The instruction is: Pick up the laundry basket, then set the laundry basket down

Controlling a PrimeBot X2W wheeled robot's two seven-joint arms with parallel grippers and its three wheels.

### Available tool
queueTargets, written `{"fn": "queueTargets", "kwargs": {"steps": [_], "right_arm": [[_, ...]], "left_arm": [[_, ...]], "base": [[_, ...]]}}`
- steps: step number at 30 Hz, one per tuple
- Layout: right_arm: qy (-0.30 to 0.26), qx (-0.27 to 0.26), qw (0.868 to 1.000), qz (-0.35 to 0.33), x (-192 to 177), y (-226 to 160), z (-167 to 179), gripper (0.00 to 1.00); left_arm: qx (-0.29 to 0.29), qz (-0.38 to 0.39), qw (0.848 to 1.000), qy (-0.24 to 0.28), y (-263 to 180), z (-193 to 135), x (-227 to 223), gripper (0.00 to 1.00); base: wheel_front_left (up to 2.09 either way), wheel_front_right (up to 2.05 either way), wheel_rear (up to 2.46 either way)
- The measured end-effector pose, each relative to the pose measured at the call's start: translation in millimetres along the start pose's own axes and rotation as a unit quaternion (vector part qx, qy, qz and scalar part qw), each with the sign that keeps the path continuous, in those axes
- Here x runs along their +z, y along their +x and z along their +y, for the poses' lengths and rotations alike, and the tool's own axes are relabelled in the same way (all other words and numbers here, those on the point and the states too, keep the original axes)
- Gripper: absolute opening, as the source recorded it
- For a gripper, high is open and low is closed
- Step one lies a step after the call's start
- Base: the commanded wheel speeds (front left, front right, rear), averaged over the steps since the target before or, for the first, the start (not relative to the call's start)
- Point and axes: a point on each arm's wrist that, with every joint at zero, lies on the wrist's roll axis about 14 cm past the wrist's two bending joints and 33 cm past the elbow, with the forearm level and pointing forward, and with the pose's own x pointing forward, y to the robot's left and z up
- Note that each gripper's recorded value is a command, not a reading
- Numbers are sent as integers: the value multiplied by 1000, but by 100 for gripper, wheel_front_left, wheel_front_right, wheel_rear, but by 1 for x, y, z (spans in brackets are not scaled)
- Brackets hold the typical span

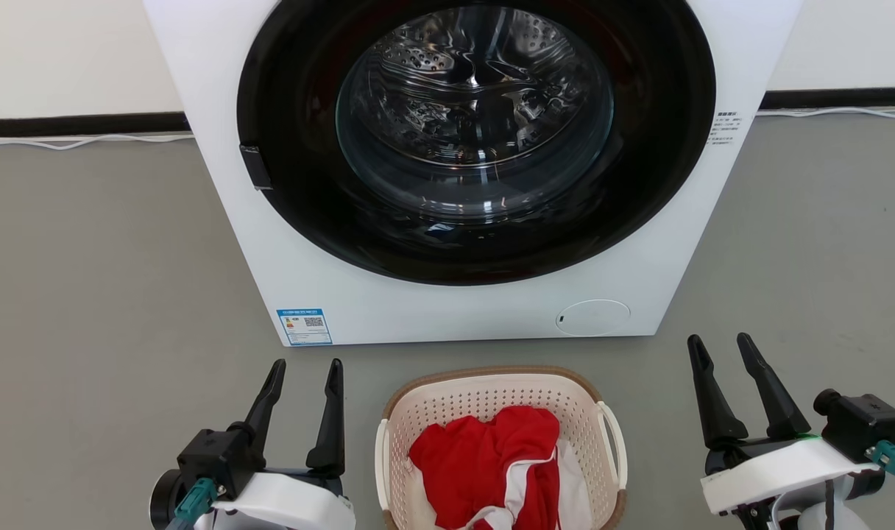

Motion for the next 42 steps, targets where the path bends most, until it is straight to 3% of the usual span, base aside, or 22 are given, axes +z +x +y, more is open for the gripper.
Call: {"fn": "queueTargets", "kwargs": {"steps": [22,42], "right_arm": [[-13,-24,999,41,-26,18,-29,100],[-11,-49,991,126,-90,50,-70,100]], "left_arm": [[6,41,999,-2,25,-2,-31,100],[19,125,992,-11,68,4,-105,100]], "base": [[0,0,0],[0,0,0]]}}
